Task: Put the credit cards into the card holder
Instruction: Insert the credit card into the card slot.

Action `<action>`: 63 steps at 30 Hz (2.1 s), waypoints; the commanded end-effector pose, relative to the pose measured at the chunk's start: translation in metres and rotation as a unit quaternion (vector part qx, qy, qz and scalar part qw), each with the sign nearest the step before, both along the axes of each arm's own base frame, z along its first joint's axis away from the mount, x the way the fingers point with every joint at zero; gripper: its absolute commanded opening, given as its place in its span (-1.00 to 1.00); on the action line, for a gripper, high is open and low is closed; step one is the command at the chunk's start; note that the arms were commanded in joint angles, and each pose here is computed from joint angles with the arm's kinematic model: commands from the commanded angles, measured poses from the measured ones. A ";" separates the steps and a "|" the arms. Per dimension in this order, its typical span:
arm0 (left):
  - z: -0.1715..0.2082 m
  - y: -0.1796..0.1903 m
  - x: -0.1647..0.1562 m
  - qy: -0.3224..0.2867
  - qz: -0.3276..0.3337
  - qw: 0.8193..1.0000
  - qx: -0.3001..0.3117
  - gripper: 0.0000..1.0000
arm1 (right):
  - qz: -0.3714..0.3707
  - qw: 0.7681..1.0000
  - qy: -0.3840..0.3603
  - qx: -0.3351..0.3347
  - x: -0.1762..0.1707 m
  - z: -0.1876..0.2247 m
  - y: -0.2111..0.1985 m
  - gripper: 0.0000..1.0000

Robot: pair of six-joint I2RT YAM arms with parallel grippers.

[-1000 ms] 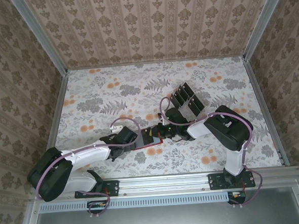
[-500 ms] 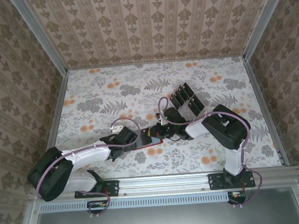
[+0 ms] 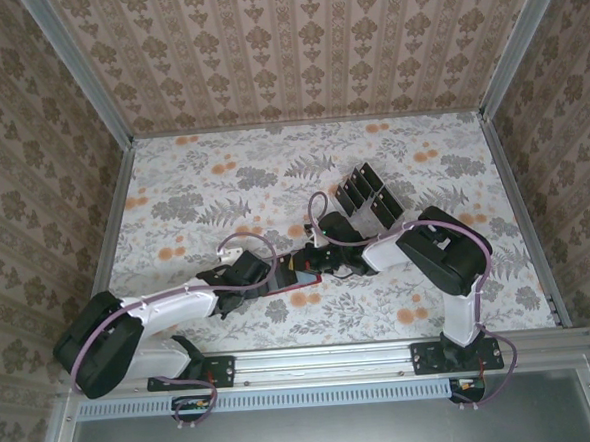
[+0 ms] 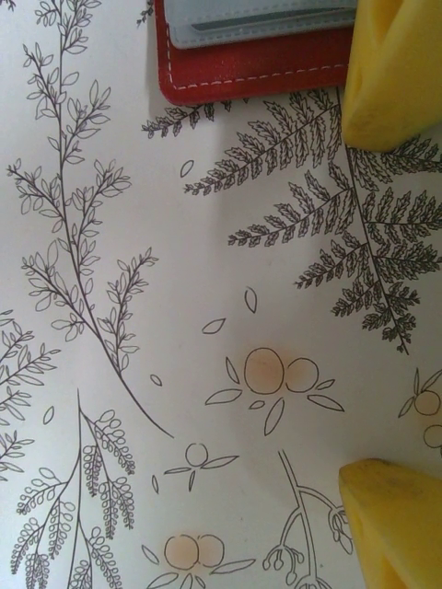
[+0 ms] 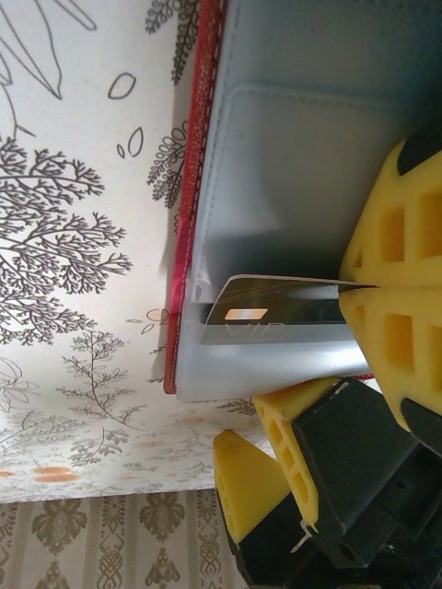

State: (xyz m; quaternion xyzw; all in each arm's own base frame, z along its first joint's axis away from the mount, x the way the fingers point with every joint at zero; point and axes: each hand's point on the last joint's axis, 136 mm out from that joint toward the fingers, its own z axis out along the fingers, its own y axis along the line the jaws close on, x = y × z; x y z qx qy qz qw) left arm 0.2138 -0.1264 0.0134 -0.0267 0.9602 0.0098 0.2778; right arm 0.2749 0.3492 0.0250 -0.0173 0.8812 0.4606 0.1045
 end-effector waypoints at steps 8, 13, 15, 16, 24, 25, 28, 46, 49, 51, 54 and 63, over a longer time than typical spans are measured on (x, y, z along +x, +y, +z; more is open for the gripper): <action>0.016 0.016 -0.001 0.002 0.005 1.000 -0.009 1.00 | -0.003 0.993 0.030 -0.115 -0.012 -0.017 -0.025 -0.39; 0.017 0.022 0.001 0.004 0.012 1.000 -0.012 1.00 | 0.002 0.991 0.015 -0.133 -0.006 -0.002 -0.026 -0.09; 0.016 0.022 0.002 0.006 0.013 1.000 -0.014 1.00 | 0.002 0.990 0.006 -0.143 -0.004 0.004 -0.028 -0.07; 0.015 0.022 0.002 0.007 0.013 1.000 -0.013 1.00 | 0.001 0.989 0.001 -0.150 -0.002 0.008 -0.029 -0.06; 0.011 0.015 0.005 0.011 0.003 1.000 -0.021 0.99 | 0.006 0.981 -0.017 -0.195 0.004 0.016 -0.039 -0.05; 0.010 0.014 0.005 0.012 0.002 1.000 -0.022 0.99 | 0.005 0.979 -0.020 -0.201 0.004 0.017 -0.041 -0.05; 0.010 0.009 0.007 0.013 -0.007 0.999 -0.029 0.99 | 0.008 0.977 -0.028 -0.211 0.005 0.020 -0.044 -0.04; 0.008 -0.009 0.016 0.014 -0.026 0.999 -0.032 0.99 | 0.022 0.954 -0.050 -0.295 0.013 0.012 -0.053 -0.75; 0.007 -0.013 0.018 0.015 -0.030 0.999 -0.033 0.99 | 0.027 0.953 -0.048 -0.297 0.013 0.008 -0.051 -0.78; 0.006 -0.014 0.018 0.015 -0.032 0.999 -0.032 0.99 | 0.030 0.953 -0.045 -0.298 0.013 0.005 -0.049 -0.78; 0.006 -0.017 0.019 0.015 -0.034 0.999 -0.033 0.99 | 0.035 0.953 -0.044 -0.297 0.011 0.003 -0.044 -0.80; 0.002 -0.019 0.017 0.017 -0.035 0.999 -0.036 0.99 | 0.048 0.954 -0.037 -0.293 0.005 -0.005 -0.031 -0.82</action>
